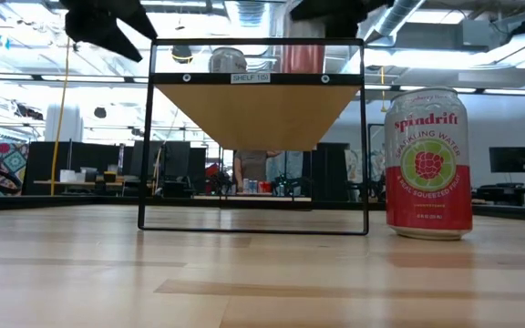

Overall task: Place canned beverage on shelf
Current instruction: Put the left orange-white soda can on the shelf aligned with the other orange-white soda can

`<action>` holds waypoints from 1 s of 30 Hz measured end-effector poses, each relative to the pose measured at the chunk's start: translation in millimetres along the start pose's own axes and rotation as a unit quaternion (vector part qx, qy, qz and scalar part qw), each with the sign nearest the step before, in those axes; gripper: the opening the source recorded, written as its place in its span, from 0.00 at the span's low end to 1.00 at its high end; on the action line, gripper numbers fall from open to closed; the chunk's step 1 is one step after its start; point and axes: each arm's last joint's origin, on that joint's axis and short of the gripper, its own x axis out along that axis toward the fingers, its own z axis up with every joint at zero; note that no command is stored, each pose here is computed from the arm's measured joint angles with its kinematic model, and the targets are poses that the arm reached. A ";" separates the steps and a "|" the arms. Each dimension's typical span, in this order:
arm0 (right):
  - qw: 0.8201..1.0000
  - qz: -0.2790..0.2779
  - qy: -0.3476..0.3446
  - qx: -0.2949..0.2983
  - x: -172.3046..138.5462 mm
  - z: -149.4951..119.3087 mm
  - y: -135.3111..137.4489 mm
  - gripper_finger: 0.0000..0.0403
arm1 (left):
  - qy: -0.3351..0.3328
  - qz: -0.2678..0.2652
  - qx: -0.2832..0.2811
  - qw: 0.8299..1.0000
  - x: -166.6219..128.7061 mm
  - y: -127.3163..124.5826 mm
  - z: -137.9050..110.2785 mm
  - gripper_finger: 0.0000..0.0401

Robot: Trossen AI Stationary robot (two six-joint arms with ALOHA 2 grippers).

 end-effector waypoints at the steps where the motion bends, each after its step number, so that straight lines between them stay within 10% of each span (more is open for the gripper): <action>1: 1.000 0.009 -0.019 -0.003 -4.1 0.0 -2.4 0.70 | -0.005 0.000 -0.001 1.000 0.3 -0.5 1.0 0.91; 30: 0.997 0.068 -0.012 -0.023 33.5 -34.1 -40.8 0.70 | -0.036 0.023 -0.062 0.997 2.0 1.1 5.5 0.91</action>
